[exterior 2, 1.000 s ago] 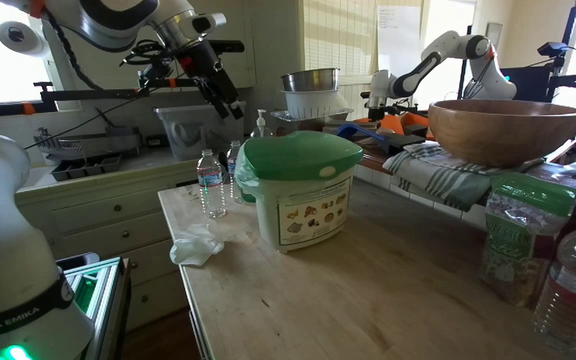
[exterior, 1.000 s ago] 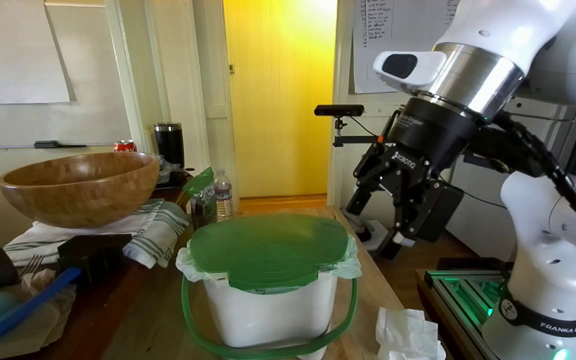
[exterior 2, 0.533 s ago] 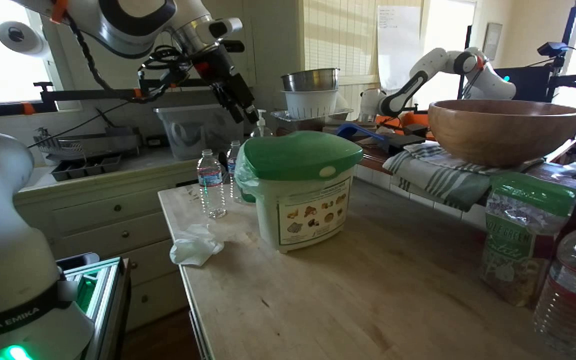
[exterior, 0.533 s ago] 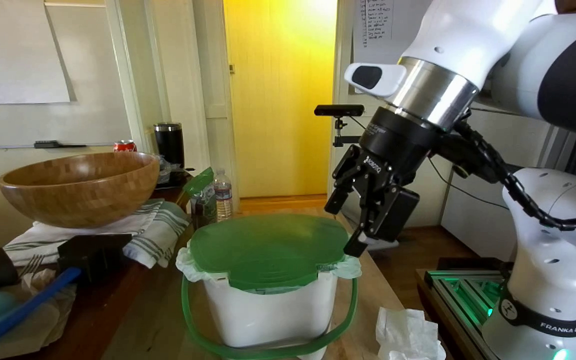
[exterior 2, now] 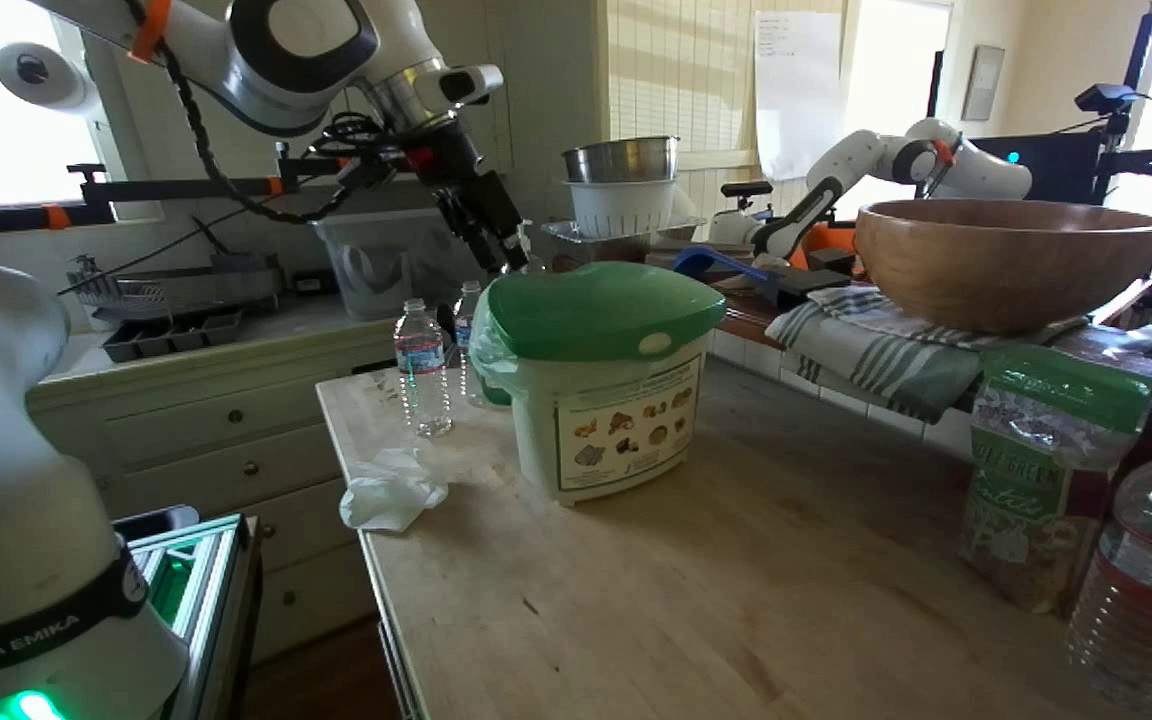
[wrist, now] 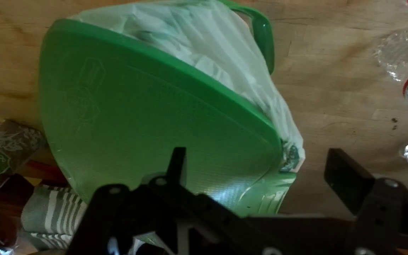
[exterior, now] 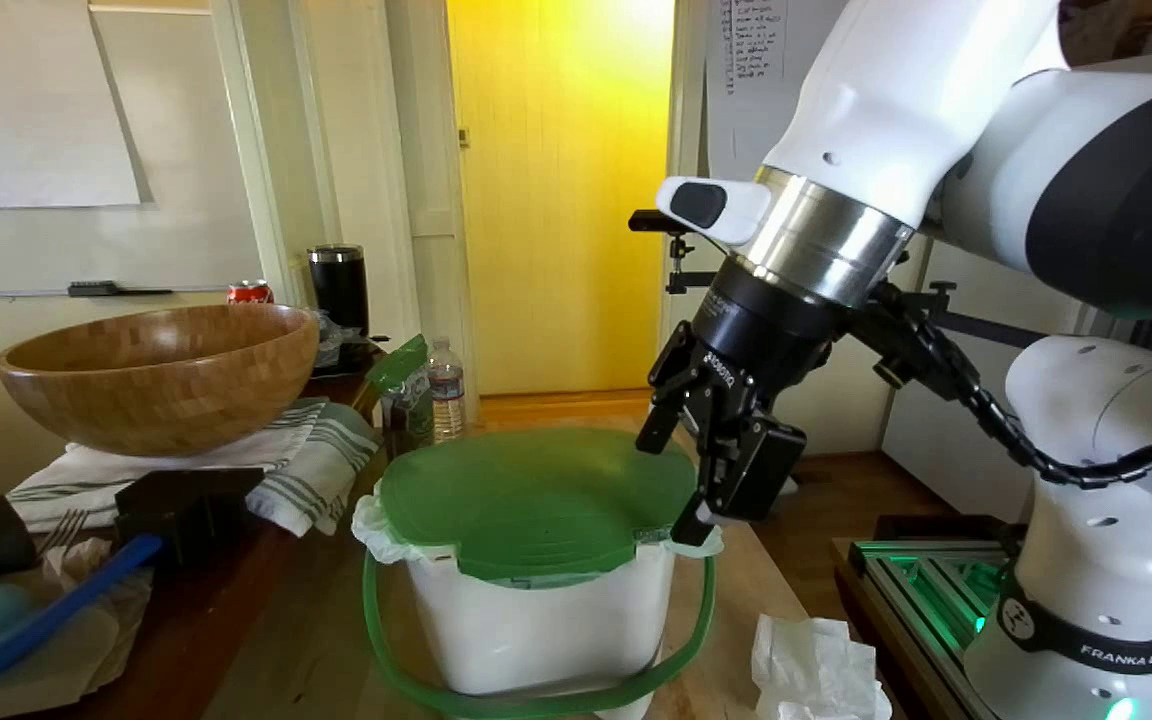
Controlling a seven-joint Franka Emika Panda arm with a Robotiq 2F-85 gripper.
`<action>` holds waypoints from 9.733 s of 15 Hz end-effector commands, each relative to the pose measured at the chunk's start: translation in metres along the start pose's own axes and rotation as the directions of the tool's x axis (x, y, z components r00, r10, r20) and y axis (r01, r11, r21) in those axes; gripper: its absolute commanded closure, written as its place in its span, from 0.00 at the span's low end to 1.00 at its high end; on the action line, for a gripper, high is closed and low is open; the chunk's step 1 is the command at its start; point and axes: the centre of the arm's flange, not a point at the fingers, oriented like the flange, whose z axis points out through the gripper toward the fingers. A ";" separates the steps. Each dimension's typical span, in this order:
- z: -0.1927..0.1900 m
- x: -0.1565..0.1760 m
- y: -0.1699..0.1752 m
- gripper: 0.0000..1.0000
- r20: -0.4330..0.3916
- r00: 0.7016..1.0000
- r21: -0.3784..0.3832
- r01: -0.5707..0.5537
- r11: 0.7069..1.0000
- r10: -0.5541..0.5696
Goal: Slightly rotate the bin and push it to the right
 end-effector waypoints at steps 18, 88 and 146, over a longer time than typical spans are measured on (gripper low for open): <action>0.021 0.000 0.008 0.00 0.015 0.998 -0.053 0.062 0.997 -0.061; 0.019 -0.018 0.098 0.00 0.057 0.992 -0.069 0.118 0.991 -0.114; 0.047 0.054 0.068 0.00 -0.113 0.982 -0.086 -0.164 0.983 0.154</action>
